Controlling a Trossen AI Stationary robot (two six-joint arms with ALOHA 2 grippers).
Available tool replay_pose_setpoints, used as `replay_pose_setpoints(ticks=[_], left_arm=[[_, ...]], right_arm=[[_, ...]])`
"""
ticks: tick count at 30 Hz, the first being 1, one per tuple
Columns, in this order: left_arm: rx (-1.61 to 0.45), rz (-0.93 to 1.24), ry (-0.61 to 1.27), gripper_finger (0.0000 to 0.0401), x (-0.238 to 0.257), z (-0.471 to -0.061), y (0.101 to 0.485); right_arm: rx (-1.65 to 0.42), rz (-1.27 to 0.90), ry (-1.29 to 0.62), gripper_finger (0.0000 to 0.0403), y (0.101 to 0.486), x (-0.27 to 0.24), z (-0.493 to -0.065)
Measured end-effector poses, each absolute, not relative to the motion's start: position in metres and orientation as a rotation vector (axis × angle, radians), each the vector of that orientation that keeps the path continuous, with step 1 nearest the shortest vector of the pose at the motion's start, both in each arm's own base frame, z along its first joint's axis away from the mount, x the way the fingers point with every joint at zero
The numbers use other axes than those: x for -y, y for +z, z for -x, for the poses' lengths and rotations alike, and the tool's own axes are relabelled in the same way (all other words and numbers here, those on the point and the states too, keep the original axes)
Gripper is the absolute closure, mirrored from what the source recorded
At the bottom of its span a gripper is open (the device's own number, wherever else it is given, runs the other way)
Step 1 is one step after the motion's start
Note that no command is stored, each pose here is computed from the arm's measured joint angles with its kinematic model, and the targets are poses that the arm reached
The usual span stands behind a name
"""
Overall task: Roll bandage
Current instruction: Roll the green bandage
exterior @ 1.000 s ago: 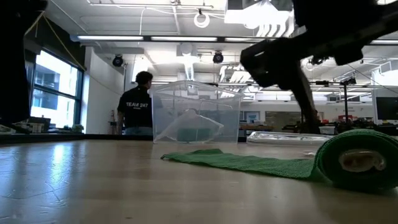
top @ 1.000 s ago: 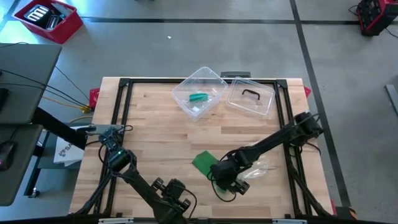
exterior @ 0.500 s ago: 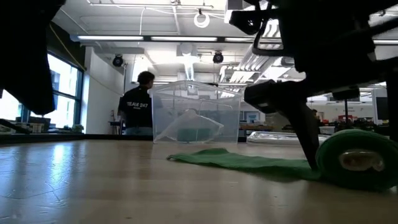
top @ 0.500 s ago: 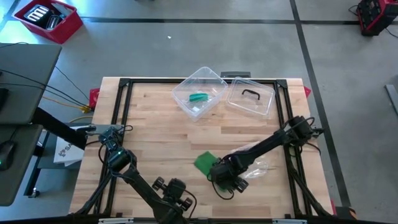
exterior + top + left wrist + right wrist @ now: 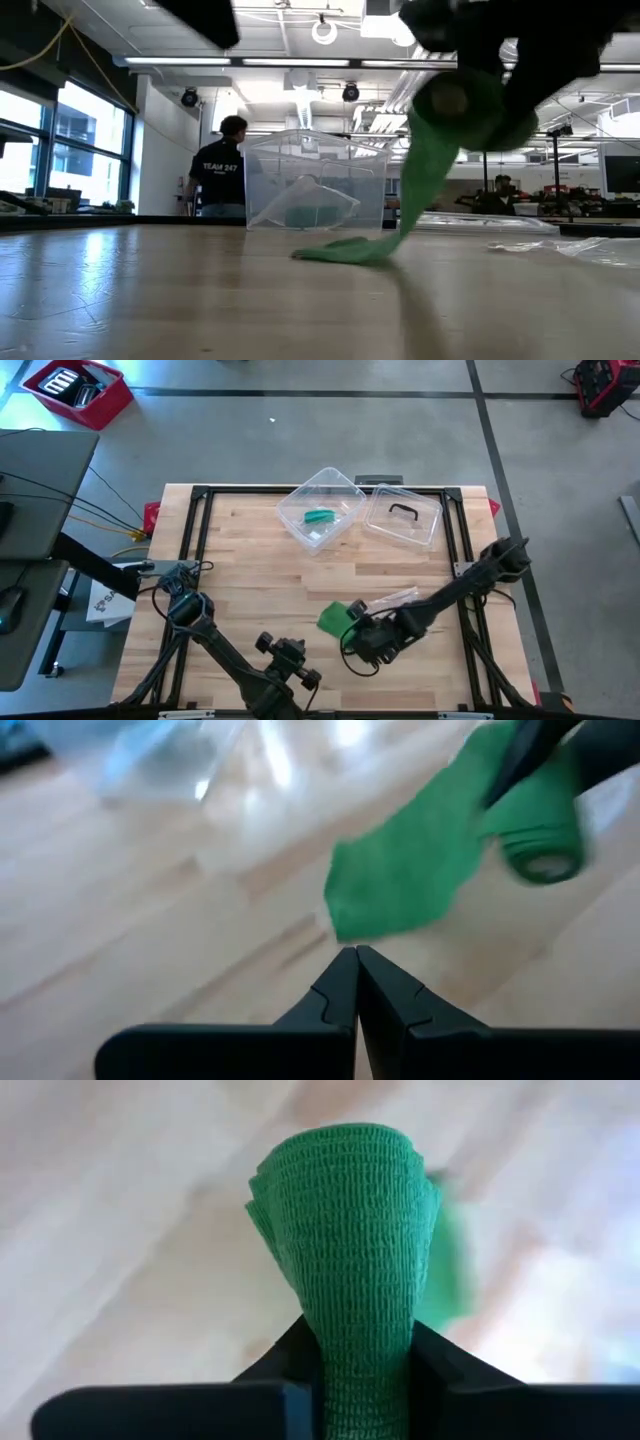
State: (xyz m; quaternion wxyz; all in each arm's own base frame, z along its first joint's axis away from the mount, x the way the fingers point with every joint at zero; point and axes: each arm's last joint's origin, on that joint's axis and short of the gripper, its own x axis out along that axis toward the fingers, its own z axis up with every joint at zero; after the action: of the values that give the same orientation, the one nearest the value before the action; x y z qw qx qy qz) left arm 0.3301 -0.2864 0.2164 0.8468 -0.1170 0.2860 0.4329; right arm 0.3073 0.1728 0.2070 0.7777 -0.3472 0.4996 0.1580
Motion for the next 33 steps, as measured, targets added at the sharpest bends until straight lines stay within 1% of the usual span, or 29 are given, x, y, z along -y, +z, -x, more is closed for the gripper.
replay_pose_setpoints(ticks=[3,6,10,12,14,18,20,23,26,28,30,31,33], left_arm=[[-0.514,0.218,0.884,0.0401,0.292,-0.326,0.219],[-0.466,0.131,0.843,0.0401,0.297,-0.322,0.219],[-0.351,0.001,0.804,0.0399,0.298,-0.322,0.222],[-0.323,-0.037,0.800,0.0388,0.296,-0.325,0.223],[-0.318,-0.053,0.801,0.0370,0.295,-0.328,0.223],[-0.358,-0.096,0.800,0.0323,0.291,-0.334,0.222],[-0.388,-0.137,0.769,0.0300,0.294,-0.339,0.221],[-0.447,-0.213,0.669,0.0280,0.307,-0.351,0.221],[-0.544,-0.220,0.492,0.0276,0.321,-0.366,0.222],[-0.558,-0.232,0.406,0.0275,0.328,-0.371,0.224],[-0.536,-0.267,0.421,0.0275,0.331,-0.367,0.224],[-0.505,-0.295,0.469,0.0275,0.332,-0.362,0.223],[-0.367,-0.342,0.613,0.0275,0.332,-0.340,0.219]], right_arm=[[-1.050,0.797,0.212,0.0338,0.213,-0.182,-0.296],[-0.999,0.816,0.113,0.0336,0.221,-0.194,-0.283],[-0.912,0.830,0.063,0.0335,0.233,-0.206,-0.270],[-0.883,0.808,0.077,0.0335,0.243,-0.208,-0.268],[-0.869,0.750,0.136,0.0335,0.255,-0.208,-0.267],[-0.885,0.609,0.322,0.0335,0.270,-0.202,-0.267],[-0.876,0.555,0.354,0.0334,0.277,-0.198,-0.266],[-0.862,0.550,0.358,0.0334,0.282,-0.195,-0.265],[-0.851,0.560,0.363,0.0334,0.285,-0.194,-0.264],[-0.850,0.557,0.363,0.0334,0.285,-0.194,-0.263],[-0.851,0.556,0.362,0.0334,0.285,-0.194,-0.263],[-0.851,0.556,0.360,0.0334,0.285,-0.194,-0.264],[-0.850,0.549,0.340,0.0334,0.285,-0.193,-0.264]])
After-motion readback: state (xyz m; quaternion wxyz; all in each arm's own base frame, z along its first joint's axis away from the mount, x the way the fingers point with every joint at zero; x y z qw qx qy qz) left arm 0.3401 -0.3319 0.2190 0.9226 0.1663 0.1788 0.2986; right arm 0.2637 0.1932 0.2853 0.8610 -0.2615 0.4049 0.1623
